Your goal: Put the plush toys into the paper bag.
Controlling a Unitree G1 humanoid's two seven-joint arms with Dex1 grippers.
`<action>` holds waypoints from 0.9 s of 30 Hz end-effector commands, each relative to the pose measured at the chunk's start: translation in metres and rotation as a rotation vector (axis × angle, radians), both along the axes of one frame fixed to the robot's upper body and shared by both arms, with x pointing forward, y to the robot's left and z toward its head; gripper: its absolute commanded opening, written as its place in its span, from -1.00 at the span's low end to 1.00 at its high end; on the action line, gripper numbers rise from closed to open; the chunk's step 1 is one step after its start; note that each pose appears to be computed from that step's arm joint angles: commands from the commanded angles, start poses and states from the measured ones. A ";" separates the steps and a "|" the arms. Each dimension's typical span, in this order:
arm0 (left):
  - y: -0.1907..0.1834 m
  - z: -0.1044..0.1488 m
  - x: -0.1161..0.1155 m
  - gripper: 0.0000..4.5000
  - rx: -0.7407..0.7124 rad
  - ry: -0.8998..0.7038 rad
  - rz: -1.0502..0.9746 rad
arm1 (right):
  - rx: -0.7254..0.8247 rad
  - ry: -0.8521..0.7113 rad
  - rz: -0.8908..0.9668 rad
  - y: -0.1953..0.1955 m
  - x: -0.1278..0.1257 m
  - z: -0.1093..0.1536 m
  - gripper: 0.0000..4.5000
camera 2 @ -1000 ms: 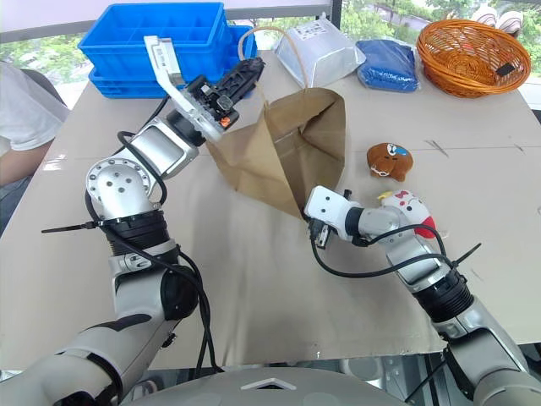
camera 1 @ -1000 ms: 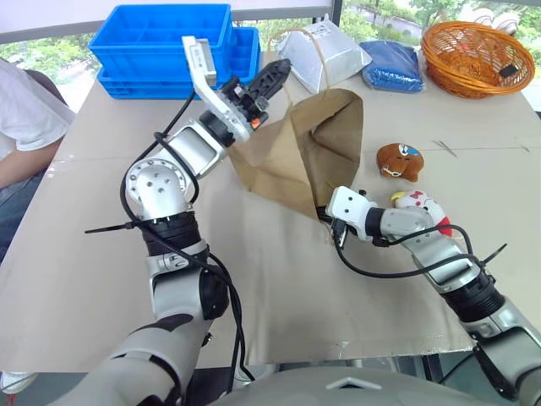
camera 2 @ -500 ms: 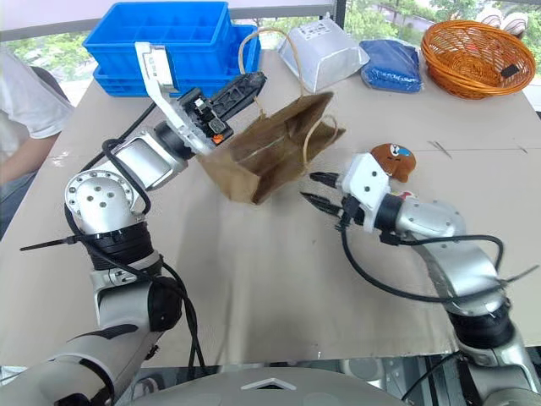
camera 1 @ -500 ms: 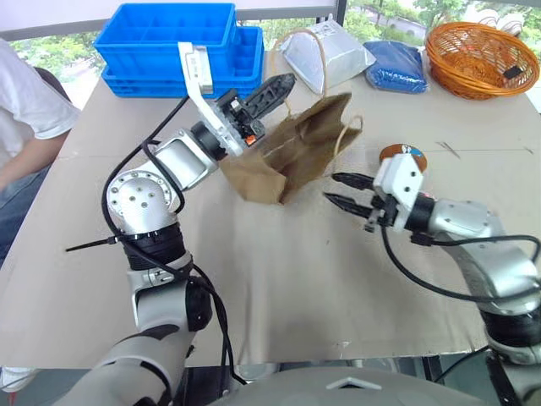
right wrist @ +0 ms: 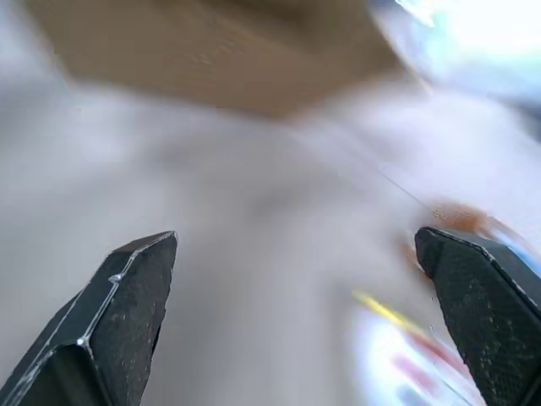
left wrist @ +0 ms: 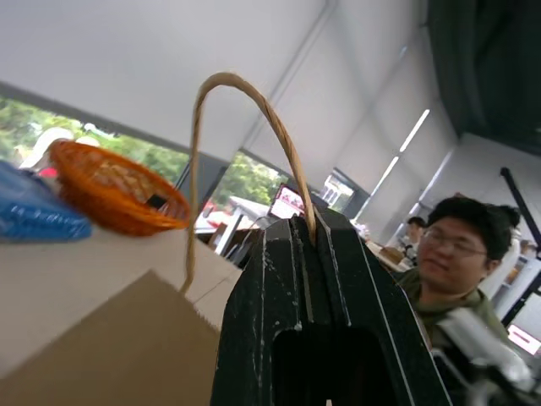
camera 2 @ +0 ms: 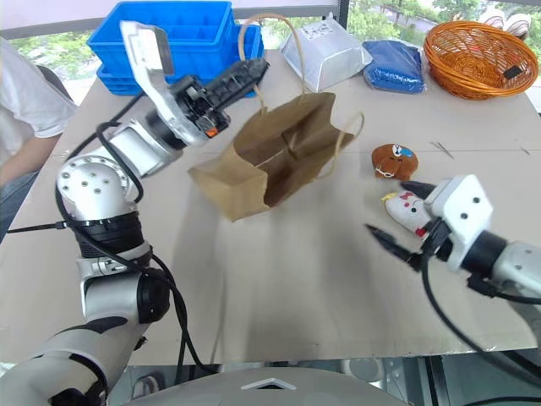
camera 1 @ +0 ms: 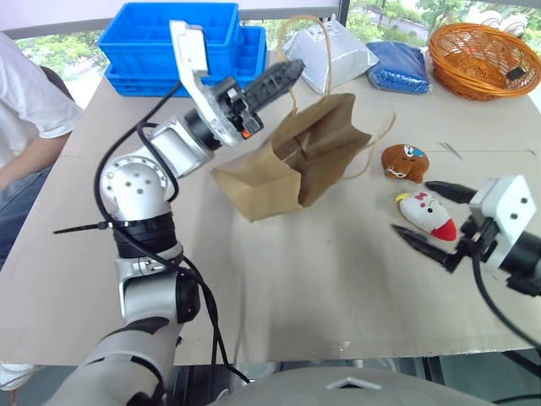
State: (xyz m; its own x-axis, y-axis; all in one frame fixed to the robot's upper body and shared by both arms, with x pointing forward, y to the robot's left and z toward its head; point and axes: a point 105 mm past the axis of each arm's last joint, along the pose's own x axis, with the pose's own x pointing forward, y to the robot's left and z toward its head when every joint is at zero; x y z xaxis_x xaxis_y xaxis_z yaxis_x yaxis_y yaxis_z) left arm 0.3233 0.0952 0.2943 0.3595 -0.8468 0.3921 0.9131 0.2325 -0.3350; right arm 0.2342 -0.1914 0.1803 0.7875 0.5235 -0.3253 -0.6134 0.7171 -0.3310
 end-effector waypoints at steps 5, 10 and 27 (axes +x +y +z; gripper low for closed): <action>0.004 -0.014 -0.007 -1.00 0.044 -0.019 0.027 | -0.119 0.201 -0.123 -0.030 0.047 -0.062 0.99; 0.011 -0.027 -0.016 -1.00 0.087 -0.026 0.071 | -0.161 0.280 -0.086 -0.036 0.051 -0.075 0.37; -0.035 -0.027 -0.026 -1.00 0.100 -0.092 -0.092 | 0.374 -0.381 0.457 0.096 0.024 0.149 -1.00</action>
